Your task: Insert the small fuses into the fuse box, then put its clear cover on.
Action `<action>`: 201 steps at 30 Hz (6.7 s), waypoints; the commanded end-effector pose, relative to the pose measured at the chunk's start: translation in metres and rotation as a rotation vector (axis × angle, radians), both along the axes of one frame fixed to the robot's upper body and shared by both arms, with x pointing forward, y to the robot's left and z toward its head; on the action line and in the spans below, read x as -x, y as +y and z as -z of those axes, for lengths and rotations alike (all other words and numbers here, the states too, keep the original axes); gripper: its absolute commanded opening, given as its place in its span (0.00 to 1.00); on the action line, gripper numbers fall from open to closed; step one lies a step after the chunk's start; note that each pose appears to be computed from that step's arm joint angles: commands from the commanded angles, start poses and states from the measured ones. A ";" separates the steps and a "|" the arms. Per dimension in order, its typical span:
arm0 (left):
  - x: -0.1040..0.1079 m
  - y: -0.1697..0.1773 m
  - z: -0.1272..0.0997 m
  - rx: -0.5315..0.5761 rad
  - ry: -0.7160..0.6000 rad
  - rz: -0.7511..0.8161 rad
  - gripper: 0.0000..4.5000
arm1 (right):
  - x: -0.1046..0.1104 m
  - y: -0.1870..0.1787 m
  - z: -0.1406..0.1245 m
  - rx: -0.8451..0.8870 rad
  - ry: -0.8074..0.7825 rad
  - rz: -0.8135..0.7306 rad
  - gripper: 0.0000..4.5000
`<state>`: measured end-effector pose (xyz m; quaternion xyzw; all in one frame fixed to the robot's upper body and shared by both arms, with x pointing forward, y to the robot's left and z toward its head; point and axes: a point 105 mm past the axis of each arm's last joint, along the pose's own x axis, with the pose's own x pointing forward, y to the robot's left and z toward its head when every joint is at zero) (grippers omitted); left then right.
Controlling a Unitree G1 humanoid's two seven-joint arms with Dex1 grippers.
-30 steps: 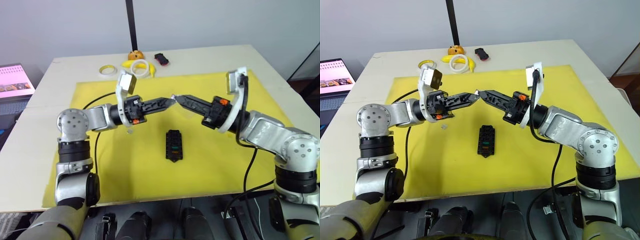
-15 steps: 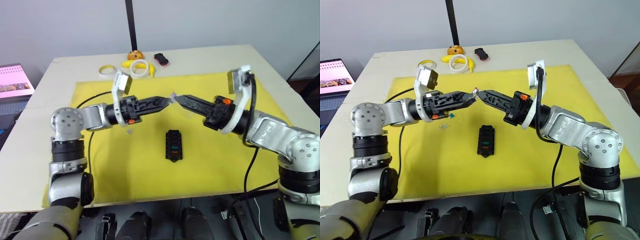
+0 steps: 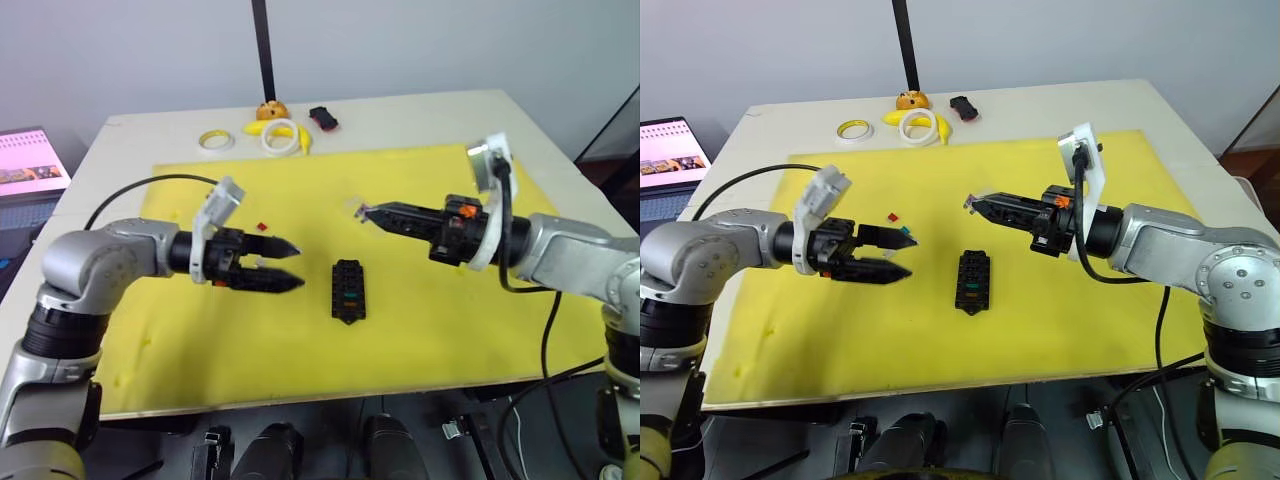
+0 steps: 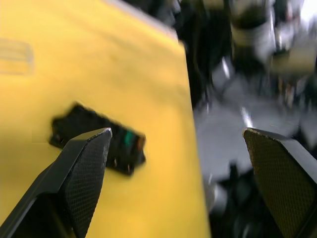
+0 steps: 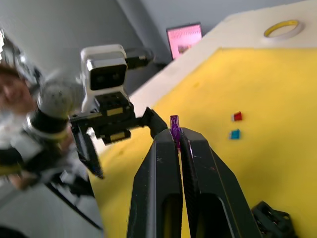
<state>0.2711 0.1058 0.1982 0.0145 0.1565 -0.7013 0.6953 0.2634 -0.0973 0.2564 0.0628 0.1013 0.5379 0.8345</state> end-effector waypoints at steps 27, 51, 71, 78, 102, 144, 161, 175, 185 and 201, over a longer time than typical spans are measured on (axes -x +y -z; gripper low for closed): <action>-0.034 -0.040 0.042 -0.166 -0.497 0.108 0.99 | -0.023 0.009 0.078 0.600 -0.402 -0.255 0.00; -0.030 -0.043 0.046 -0.167 -0.522 0.123 0.99 | -0.027 0.008 0.087 0.653 -0.396 -0.255 0.00; -0.033 -0.041 0.046 -0.192 -0.532 0.130 0.99 | -0.032 0.005 0.091 0.667 -0.390 -0.280 0.00; -0.031 -0.044 0.047 -0.186 -0.532 0.133 0.99 | -0.032 0.006 0.094 0.662 -0.386 -0.289 0.00; -0.035 -0.043 0.042 -0.192 -0.539 0.125 0.99 | -0.036 0.000 0.101 0.649 -0.371 -0.285 0.00; -0.034 -0.045 0.044 -0.186 -0.544 0.131 1.00 | -0.027 0.001 0.076 0.474 -0.303 -0.200 0.65; -0.033 -0.044 0.044 -0.192 -0.545 0.135 1.00 | -0.028 0.005 0.094 0.507 -0.246 -0.166 0.25; -0.033 -0.045 0.043 -0.189 -0.549 0.133 1.00 | -0.026 0.006 0.100 0.523 -0.242 -0.177 0.25; -0.033 -0.045 0.042 -0.187 -0.549 0.133 1.00 | -0.026 0.006 0.095 0.533 -0.254 -0.183 0.01; -0.031 -0.048 0.043 -0.191 -0.561 0.148 1.00 | -0.020 0.014 0.077 0.661 -0.285 -0.255 0.01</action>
